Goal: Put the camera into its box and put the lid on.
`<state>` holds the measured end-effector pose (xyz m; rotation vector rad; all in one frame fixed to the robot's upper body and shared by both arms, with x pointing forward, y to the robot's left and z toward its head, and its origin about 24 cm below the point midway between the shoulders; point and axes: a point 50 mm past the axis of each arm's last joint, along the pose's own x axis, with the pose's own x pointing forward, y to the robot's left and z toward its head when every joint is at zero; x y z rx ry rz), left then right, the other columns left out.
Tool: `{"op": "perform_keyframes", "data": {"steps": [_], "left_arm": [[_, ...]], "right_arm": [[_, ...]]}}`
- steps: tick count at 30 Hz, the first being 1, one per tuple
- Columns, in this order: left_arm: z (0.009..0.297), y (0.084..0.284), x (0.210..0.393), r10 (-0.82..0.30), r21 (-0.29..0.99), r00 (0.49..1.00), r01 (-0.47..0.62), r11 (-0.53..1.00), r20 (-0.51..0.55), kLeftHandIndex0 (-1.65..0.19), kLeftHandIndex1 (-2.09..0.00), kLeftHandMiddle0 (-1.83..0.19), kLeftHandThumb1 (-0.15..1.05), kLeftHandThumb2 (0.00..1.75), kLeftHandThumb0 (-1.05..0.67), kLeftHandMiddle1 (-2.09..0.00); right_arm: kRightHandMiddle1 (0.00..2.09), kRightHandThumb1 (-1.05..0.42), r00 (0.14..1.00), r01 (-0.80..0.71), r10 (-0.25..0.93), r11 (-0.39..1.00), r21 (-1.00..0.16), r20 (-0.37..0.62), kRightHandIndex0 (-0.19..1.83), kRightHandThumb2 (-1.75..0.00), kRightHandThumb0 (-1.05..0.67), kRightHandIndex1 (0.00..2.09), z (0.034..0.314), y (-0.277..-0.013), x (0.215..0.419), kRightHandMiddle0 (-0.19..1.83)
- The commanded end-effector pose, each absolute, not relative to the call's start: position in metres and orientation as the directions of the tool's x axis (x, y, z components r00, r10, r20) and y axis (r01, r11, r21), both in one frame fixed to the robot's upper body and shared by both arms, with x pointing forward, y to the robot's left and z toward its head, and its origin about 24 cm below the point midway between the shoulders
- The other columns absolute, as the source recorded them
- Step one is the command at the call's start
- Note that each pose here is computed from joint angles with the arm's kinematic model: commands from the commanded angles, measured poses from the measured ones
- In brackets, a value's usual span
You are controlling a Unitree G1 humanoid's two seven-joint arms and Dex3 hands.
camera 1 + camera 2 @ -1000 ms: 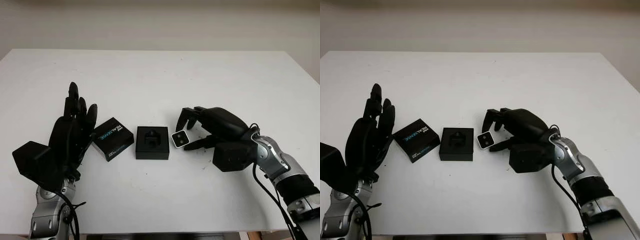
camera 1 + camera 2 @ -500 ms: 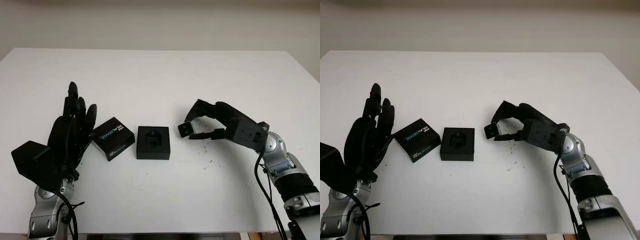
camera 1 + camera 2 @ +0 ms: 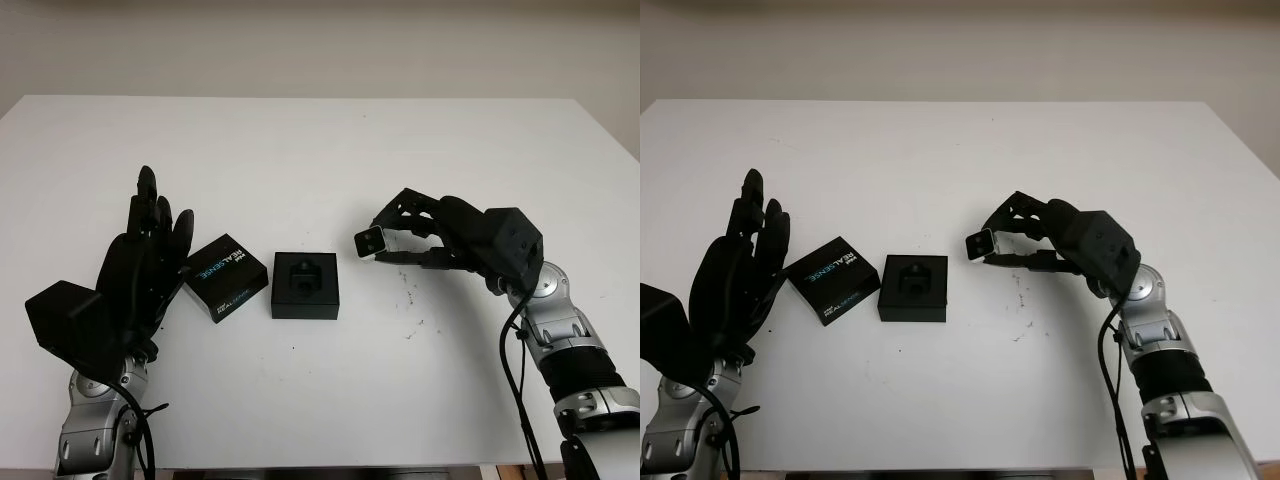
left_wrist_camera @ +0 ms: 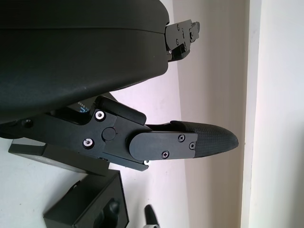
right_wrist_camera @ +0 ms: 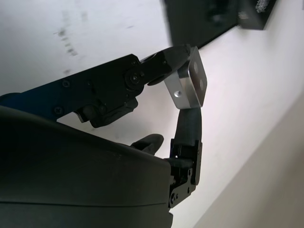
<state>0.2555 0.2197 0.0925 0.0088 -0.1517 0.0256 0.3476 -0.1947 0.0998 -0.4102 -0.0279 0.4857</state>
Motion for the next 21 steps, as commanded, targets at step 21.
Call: {"op": "perform_keyframes", "data": {"steps": [21], "left_arm": [[0.093, 0.217, 0.254, 0.018, 0.006, 0.987, -0.019, 1.000, 0.161, 0.19, 0.00, 0.19, 1.05, 0.42, -0.71, 0.00]], "right_arm": [[1.82, -1.04, 0.836, -0.500, 0.541, 0.819, -0.281, 0.092, -0.01, -0.07, -0.45, 0.77, 0.100, -0.131, 0.318, 0.34]]}}
